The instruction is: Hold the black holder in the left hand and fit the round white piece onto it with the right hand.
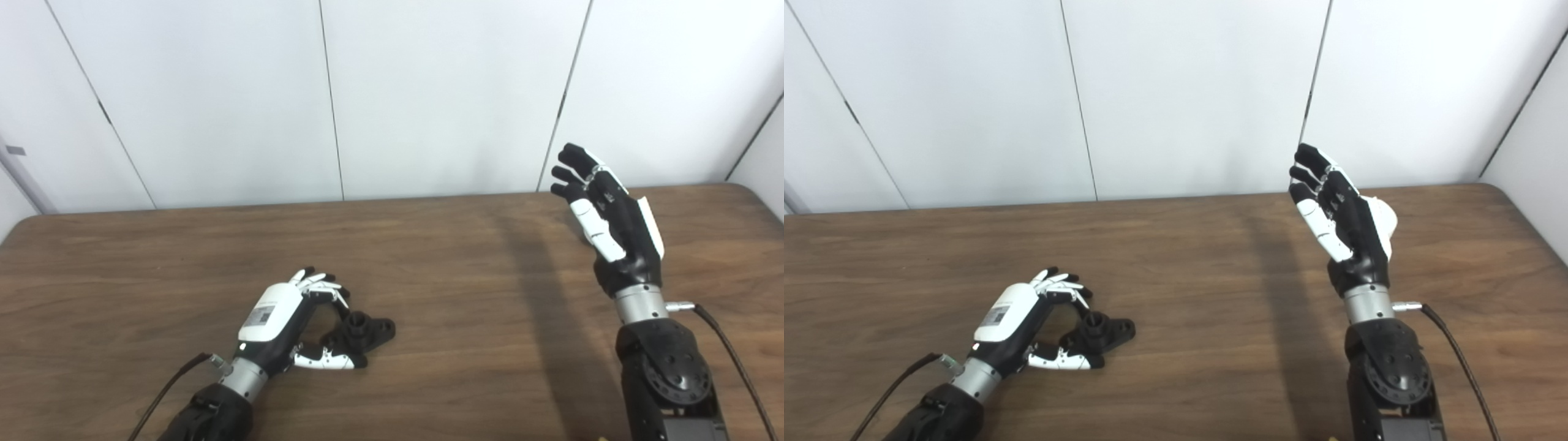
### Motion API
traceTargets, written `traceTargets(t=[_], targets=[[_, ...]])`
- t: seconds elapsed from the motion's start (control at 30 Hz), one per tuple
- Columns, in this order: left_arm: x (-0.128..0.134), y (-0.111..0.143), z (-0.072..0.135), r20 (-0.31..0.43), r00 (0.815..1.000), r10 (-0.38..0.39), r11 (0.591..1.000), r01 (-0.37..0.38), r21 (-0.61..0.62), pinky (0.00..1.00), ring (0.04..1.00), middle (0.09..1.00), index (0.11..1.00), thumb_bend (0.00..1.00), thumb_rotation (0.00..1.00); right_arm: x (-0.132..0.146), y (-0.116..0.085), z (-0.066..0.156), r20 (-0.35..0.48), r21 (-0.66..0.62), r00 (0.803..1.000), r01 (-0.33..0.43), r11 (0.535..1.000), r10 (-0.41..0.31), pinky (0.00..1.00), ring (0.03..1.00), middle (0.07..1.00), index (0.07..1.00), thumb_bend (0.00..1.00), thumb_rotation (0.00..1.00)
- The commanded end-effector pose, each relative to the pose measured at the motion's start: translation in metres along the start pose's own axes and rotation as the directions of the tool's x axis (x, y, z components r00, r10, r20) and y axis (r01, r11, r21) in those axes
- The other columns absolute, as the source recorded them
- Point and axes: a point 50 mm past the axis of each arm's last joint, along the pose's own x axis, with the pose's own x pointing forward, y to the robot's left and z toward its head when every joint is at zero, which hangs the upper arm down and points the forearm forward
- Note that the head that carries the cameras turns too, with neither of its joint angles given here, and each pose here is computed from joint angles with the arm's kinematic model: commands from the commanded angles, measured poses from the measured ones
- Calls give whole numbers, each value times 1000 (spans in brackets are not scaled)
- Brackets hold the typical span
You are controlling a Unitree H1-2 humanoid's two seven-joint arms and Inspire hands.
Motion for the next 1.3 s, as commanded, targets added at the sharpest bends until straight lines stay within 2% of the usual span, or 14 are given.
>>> traceTargets(t=[0.0,0.63,0.9,1.2,1.27], targets=[[-4,-6,-4,-1,999,-54,999,54,3,987,870,704,481,526,63,11,3,20,107,2,994,-7,1000,7,791,838,862,827,494,594],[-3,-6,-2,13,998,-65,998,66,-5,981,879,710,482,525,61,14,4,24,117,10,993,-3,1000,2,800,836,866,833,505,592],[-3,-11,8,38,997,-73,997,74,-21,944,871,703,482,525,62,17,-12,30,143,-24,990,12,1000,-8,790,834,868,838,506,601],[-3,-14,20,55,995,-87,995,90,-46,976,878,710,482,525,64,19,-23,42,152,-41,987,55,998,-49,806,846,878,841,572,605],[-3,-15,23,58,994,-92,994,95,-47,979,880,709,482,525,64,20,-24,45,159,-49,986,68,996,-59,811,846,877,840,555,599]])
